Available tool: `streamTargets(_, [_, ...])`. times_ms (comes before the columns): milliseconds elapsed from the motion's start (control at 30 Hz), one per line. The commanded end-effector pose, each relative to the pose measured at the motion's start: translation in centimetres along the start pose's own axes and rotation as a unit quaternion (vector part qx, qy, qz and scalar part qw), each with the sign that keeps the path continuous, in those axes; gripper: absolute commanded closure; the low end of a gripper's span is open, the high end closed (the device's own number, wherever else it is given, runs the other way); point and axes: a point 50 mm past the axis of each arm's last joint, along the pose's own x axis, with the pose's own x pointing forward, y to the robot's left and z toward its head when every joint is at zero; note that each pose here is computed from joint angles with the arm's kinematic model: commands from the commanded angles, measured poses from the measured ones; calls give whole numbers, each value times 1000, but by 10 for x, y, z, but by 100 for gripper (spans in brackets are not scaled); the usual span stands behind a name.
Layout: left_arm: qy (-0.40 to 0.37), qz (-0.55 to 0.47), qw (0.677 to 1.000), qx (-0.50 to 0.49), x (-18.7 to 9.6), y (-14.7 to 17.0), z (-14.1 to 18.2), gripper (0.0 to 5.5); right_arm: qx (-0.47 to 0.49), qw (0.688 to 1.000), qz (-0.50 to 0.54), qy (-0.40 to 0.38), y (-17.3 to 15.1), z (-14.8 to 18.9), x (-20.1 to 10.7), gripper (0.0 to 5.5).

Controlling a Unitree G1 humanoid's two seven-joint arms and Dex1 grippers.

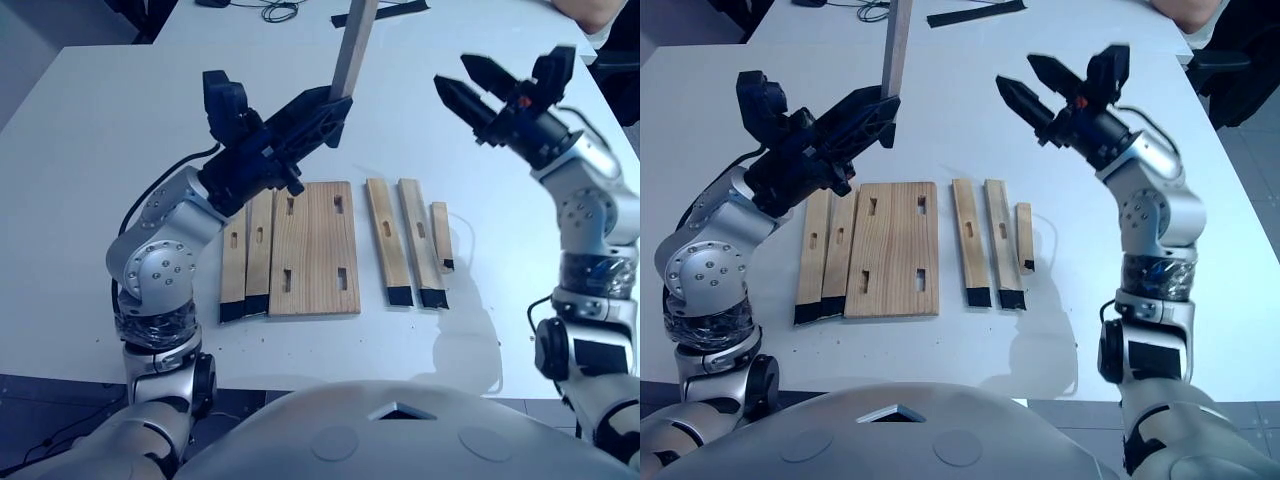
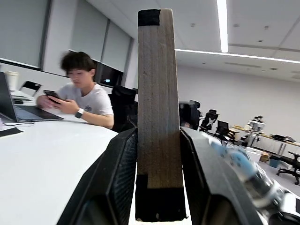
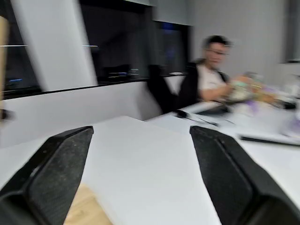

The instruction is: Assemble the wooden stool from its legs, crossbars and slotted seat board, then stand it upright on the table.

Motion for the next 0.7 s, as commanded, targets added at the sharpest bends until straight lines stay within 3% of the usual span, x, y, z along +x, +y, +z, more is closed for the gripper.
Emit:
streamTargets(33, [36, -83, 996, -15, 0, -16, -9, 420, 93, 985, 142, -45, 14, 43, 14, 171])
streamTargets(167, [74, -125, 989, -18, 1, -23, -23, 420, 158, 960, 229, -40, 28, 54, 9, 171])
streamTargets(700, [99, -136, 986, 2, 7, -28, -33, 420, 202, 933, 291, 62, 45, 24, 0, 171])
